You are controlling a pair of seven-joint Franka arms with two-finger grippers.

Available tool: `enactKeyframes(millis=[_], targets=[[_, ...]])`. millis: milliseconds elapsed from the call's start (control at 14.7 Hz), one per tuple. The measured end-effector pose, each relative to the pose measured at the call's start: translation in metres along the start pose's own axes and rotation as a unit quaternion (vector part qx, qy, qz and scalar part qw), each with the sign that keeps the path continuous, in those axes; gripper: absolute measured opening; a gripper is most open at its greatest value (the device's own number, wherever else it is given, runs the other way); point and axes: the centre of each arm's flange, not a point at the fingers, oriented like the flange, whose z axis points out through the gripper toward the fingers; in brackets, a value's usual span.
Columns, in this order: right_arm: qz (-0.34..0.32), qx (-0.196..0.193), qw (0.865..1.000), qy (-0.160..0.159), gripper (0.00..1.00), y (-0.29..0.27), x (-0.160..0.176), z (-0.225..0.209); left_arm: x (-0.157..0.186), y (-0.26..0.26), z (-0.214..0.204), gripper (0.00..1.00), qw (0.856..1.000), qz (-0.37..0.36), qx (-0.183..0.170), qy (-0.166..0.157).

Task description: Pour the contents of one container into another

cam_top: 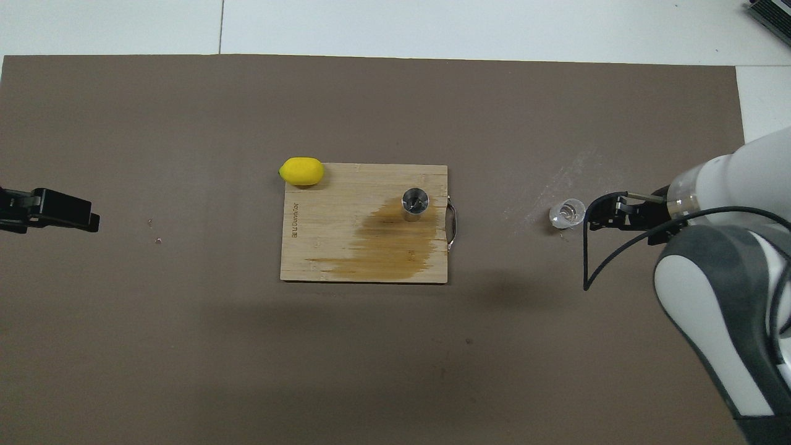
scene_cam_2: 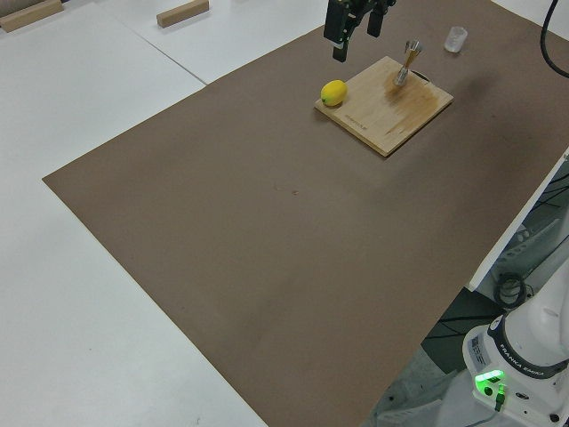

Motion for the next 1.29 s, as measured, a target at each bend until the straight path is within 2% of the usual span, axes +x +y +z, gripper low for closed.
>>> enactKeyframes(millis=[204,339,611,882,1289], targets=[[-0.003,-0.014,1.000,0.021,1.00,0.004,0.007,-0.060,0.000,0.000,0.000,1.00,1.000,0.000,0.000,0.000],[-0.011,-0.021,0.999,0.032,1.00,0.007,0.012,-0.082,0.000,0.000,0.000,1.00,1.000,0.000,0.000,0.000],[-0.030,-0.038,0.999,0.022,1.00,0.012,0.009,-0.095,0.000,0.000,0.000,1.00,1.000,0.000,0.000,0.000],[-0.035,-0.036,0.999,0.020,1.00,0.012,0.011,-0.103,0.000,0.000,0.000,1.00,1.000,0.000,0.000,0.000],[-0.054,-0.029,0.998,-0.004,1.00,0.009,0.014,-0.107,0.000,0.000,0.000,1.00,1.000,0.000,0.000,0.000]])
